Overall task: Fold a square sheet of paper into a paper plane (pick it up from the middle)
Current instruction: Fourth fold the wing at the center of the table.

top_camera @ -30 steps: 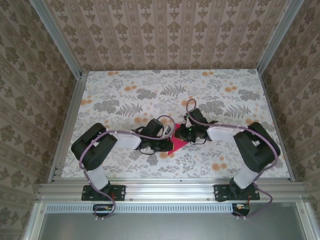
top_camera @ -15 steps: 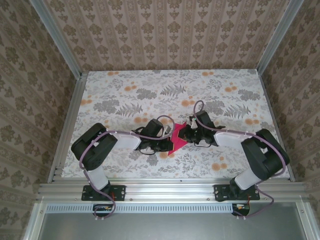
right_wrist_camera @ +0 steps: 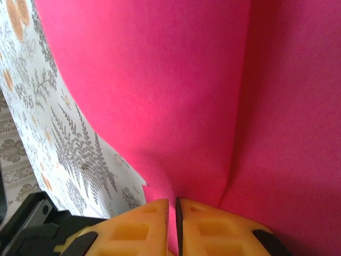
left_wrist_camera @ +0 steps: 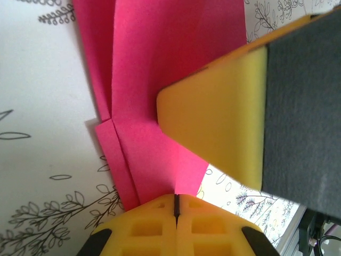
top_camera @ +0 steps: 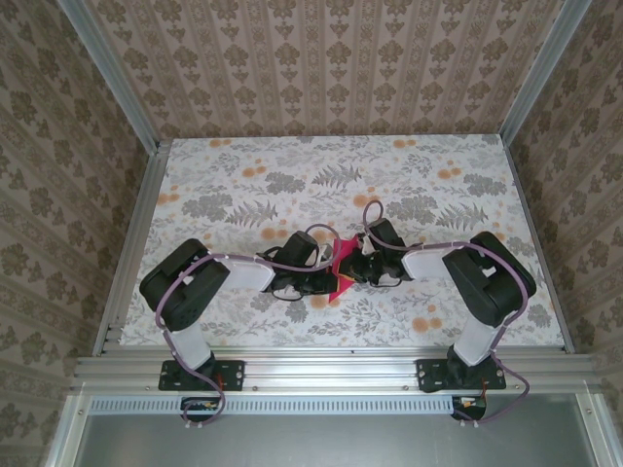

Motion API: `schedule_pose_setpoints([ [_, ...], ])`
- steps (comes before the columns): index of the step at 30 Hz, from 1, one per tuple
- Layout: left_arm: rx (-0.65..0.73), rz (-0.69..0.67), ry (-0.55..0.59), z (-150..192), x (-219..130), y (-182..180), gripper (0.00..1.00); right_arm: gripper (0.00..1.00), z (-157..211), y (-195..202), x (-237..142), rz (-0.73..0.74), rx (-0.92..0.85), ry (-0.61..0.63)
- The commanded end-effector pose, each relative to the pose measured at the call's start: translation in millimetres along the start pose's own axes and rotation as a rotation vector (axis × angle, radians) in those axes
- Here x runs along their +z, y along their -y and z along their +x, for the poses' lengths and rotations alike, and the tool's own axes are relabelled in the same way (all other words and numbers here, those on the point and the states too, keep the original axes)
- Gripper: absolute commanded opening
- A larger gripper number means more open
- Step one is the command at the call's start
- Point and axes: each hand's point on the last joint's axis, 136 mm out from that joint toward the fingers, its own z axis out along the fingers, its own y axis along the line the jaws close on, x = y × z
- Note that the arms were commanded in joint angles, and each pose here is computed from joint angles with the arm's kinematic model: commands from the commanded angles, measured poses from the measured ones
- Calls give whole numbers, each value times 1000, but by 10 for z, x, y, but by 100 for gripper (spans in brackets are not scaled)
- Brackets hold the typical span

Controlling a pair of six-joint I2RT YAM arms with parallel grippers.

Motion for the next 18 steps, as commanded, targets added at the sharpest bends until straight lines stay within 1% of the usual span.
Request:
schedule_pose_setpoints([
  [1,-119,-197,-135,458,80,-622,2,14,-190,171,-7,77,20,45],
  [14,-148,-246,-174,622,78,-801,0,14,-508,246,-24,121,36,52],
  [18,-152,-256,-182,651,75,-829,0,15,-596,182,-37,107,32,53],
])
